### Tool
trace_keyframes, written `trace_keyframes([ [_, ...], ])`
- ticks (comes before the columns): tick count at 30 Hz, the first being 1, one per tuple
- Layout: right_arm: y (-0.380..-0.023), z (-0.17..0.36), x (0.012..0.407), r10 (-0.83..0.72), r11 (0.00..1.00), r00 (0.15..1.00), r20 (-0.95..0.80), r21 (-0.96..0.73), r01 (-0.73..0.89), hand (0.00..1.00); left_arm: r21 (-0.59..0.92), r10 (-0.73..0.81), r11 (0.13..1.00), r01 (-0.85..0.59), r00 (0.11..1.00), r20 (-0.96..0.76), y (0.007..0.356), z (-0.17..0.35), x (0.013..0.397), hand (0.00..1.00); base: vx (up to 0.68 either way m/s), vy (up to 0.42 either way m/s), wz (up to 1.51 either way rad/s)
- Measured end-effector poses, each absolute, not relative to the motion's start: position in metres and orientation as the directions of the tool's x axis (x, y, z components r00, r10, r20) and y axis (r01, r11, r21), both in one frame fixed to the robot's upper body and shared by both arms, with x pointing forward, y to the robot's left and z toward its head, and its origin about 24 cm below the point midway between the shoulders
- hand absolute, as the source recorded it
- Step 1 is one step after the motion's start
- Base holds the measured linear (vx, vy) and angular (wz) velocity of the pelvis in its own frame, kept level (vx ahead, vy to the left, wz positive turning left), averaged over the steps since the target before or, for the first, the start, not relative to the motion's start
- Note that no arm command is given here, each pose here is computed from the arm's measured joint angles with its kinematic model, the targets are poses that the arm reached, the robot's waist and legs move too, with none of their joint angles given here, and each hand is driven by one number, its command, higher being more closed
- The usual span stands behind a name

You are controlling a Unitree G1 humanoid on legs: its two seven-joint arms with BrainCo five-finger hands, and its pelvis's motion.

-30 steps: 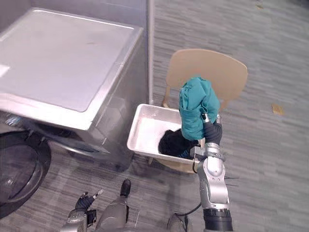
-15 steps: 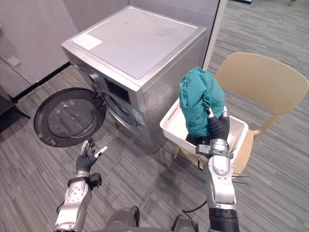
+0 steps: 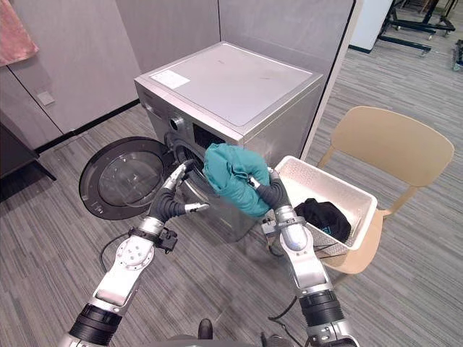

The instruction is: Pick up the laundry basket with both hands and put the clothes into the washing machine.

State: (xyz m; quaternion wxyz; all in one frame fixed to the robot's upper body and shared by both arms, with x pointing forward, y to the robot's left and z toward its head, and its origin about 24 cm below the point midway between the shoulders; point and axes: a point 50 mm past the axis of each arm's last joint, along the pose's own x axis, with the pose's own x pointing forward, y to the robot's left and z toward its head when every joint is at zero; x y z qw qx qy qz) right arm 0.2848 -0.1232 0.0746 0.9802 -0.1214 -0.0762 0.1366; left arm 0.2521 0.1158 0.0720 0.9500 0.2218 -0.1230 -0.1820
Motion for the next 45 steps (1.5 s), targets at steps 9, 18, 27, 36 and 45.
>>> trace_keyframes([
  [9, -0.116, 0.059, 0.281, 0.387, 0.910, 0.922, 0.017, -0.165, -0.379, 1.00, 0.540, -0.436, 0.773, 0.333, 0.897, 0.071, 0.128, 0.063, 0.257, 1.00, 0.01, -0.033, -0.03],
  [18, -0.114, 0.058, 0.282, 0.389, 0.915, 0.921, 0.020, -0.122, -0.383, 0.00, 0.530, -0.453, 0.767, 0.362, 0.890, 0.048, 0.125, 0.059, 0.261, 1.00, 0.01, -0.008, -0.01],
  [27, -0.115, 0.071, 0.286, 0.282, 0.959, 0.954, 0.100, -0.020, -0.282, 0.00, 0.350, -0.268, 0.908, 0.229, 0.961, 0.065, 0.135, 0.049, 0.255, 1.00, 0.02, 0.004, -0.05],
  [36, -0.166, 0.068, 0.277, -0.003, 0.997, 0.993, 0.122, 0.075, -0.007, 0.00, 0.189, -0.001, 0.982, -0.004, 1.000, 0.026, 0.177, 0.038, 0.247, 1.00, 0.02, 0.003, 0.01],
  [45, -0.217, 0.044, 0.253, -0.262, 0.961, 0.965, 0.030, 0.099, 0.257, 0.00, 0.094, 0.155, 0.984, -0.154, 0.988, -0.007, 0.202, 0.030, 0.236, 1.00, 0.02, 0.003, 0.00],
])
